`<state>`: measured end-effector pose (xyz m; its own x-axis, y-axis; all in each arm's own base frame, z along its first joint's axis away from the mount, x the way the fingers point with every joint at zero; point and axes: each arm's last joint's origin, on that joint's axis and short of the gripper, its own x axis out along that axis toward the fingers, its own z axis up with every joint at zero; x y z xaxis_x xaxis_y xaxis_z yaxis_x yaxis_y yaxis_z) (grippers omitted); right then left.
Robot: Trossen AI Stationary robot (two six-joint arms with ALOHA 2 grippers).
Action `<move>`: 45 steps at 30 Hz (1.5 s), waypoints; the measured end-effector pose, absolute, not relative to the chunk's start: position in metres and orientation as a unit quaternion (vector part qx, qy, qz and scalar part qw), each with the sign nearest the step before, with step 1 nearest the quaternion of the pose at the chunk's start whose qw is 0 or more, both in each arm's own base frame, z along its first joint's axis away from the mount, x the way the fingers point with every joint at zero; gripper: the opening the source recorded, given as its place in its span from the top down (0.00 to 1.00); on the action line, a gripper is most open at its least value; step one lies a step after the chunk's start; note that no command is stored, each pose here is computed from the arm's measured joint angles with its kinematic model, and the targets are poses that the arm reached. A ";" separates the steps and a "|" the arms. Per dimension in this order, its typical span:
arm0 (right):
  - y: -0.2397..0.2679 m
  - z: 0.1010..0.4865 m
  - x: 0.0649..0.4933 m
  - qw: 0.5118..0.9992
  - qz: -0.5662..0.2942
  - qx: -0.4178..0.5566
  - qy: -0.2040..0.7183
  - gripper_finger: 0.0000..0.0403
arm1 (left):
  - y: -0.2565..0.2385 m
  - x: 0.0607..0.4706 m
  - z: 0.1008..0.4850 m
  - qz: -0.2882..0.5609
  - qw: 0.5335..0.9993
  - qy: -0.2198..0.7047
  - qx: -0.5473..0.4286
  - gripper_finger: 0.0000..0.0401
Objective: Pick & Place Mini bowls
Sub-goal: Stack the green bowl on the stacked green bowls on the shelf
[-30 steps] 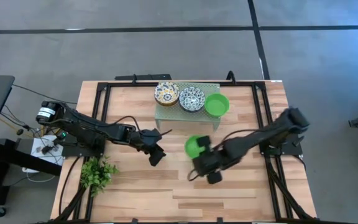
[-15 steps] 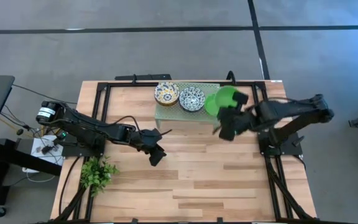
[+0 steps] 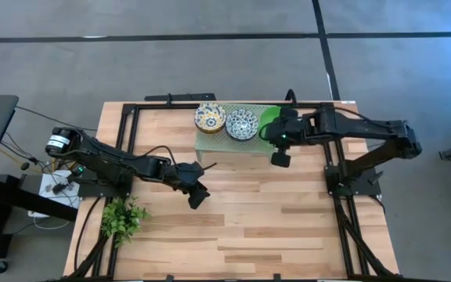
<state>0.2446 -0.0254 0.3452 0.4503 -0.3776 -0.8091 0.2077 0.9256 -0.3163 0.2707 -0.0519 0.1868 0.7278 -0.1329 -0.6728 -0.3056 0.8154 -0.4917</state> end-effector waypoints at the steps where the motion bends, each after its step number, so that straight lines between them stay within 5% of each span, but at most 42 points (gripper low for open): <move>1: -0.028 0.346 0.245 0.850 -0.169 -0.084 0.492 0.99 | -0.052 0.271 0.187 0.049 0.880 0.366 -0.300 0.64; 25: -0.044 0.316 0.263 0.809 -0.131 -0.049 0.571 0.99 | -0.051 0.272 0.188 0.052 0.890 0.353 -0.285 0.64; 45: -0.043 0.321 0.264 0.813 -0.101 -0.083 0.568 0.86 | -0.051 0.273 0.189 0.051 0.891 0.349 -0.288 0.64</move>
<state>0.2637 -0.0434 0.3209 0.3345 -0.2578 -0.9064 0.0691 0.9660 -0.2492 0.2727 -0.0514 0.1890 0.7517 -0.1104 -0.6502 -0.2906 0.8296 -0.4768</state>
